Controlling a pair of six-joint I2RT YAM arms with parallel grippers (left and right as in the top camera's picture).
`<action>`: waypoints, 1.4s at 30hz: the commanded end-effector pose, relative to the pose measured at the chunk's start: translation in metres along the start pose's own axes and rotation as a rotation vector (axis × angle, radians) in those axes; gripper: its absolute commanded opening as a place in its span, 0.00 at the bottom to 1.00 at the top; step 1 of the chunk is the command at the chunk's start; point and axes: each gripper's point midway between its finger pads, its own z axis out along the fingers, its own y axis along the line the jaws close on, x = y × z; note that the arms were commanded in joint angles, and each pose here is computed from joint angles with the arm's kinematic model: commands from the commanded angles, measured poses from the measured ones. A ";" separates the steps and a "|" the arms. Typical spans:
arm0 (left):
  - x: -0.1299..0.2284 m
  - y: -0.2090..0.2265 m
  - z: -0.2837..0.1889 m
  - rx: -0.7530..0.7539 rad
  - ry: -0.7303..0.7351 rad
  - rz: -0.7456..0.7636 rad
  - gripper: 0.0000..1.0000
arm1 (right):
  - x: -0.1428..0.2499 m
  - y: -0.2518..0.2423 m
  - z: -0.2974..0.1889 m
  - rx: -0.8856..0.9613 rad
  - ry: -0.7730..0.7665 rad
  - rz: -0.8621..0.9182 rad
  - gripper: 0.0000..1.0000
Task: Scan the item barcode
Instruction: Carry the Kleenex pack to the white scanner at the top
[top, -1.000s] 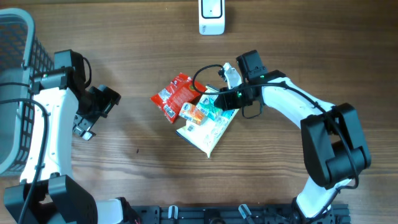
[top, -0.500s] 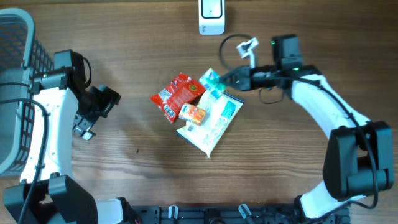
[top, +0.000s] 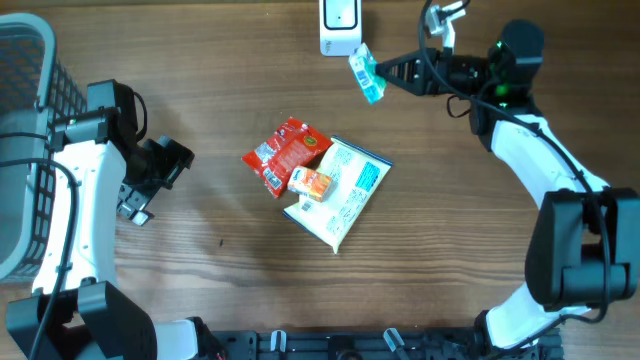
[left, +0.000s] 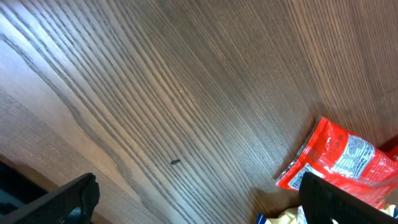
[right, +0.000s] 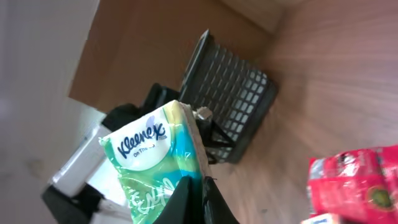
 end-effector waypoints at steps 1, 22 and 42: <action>0.000 0.000 0.000 0.005 0.006 -0.013 1.00 | -0.008 -0.001 0.001 -0.007 -0.023 0.248 0.04; 0.000 0.000 0.000 0.005 0.006 -0.013 1.00 | -0.025 -0.022 0.008 0.045 -0.157 0.303 0.04; 0.000 0.000 0.000 0.005 0.006 -0.013 1.00 | -0.100 -0.097 0.007 1.247 -0.438 -0.846 0.05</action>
